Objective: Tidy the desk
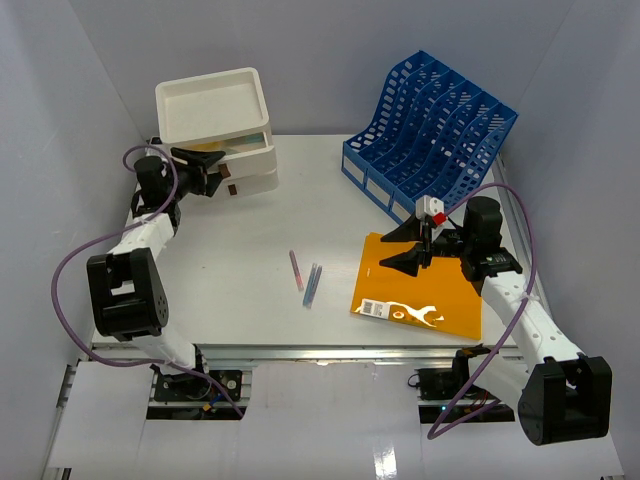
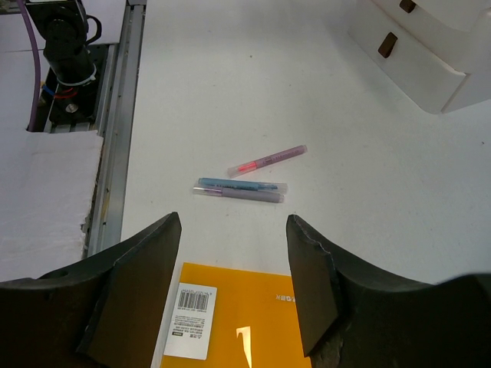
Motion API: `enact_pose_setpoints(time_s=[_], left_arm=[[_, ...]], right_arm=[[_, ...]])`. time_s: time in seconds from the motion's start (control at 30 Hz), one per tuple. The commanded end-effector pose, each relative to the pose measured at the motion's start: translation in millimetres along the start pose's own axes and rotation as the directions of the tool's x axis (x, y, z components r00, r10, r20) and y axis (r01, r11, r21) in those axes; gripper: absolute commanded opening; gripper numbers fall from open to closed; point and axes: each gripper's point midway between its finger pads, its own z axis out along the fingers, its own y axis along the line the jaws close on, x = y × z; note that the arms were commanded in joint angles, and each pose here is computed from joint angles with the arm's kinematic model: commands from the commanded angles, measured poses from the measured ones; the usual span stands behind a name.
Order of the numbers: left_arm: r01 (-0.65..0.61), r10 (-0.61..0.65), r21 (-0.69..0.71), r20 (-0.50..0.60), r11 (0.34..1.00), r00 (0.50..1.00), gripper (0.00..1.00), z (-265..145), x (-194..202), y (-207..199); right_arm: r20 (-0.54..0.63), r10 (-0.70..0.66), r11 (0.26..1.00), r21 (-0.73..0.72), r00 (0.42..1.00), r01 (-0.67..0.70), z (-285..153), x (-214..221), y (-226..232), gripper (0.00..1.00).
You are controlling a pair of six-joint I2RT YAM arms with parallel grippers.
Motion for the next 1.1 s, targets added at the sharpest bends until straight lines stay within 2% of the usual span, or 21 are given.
enact_pose_setpoints(time_s=[0.0, 0.07, 0.3, 0.6, 0.8, 0.9, 1.0, 1.07], left_arm=[[-0.189, 0.186, 0.129, 0.036, 0.973, 0.982, 0.71, 0.8, -10.9, -56.0], [-0.242, 0.237, 0.149, 0.049, 0.959, 0.970, 0.73, 0.9, -13.6, -66.6], [-0.307, 0.303, 0.194, 0.051, 0.932, 0.952, 0.74, -5.4, -8.6, -81.2], [-0.406, 0.400, 0.110, 0.075, 0.907, 0.913, 0.74, -33.9, 4.2, -54.2], [-0.391, 0.388, 0.018, 0.102, 0.920, 0.916, 0.71, -36.0, -2.8, -31.4], [-0.378, 0.378, -0.021, 0.111, 0.925, 0.919, 0.64, -36.5, -5.0, -19.9], [-0.351, 0.356, -0.060, 0.116, 0.934, 0.927, 0.43, -38.4, -5.5, -5.3], [-0.331, 0.338, -0.077, 0.108, 0.941, 0.935, 0.37, -38.4, -3.3, 5.4]], right_arm=[[0.011, -0.038, 0.999, 0.008, 0.999, 0.038, -1.3, -6.6, -2.5, 0.64], [0.010, -0.036, 0.999, 0.007, 0.999, 0.036, -1.2, -6.3, -2.5, 0.64], [0.007, -0.042, 0.999, 0.014, 0.999, 0.042, -1.5, -5.7, -3.3, 0.64], [0.006, -0.041, 0.999, 0.013, 0.999, 0.041, -1.9, -5.3, -3.1, 0.64], [0.005, -0.044, 0.999, 0.015, 0.999, 0.044, -2.0, -5.5, -3.6, 0.64], [0.004, -0.045, 0.999, 0.020, 0.999, 0.045, -2.6, -5.4, -4.5, 0.64], [0.004, -0.043, 0.999, 0.018, 0.999, 0.043, -2.7, -5.0, -4.4, 0.64], [0.004, -0.041, 0.999, 0.017, 0.999, 0.041, -2.5, -4.7, -4.3, 0.64]])
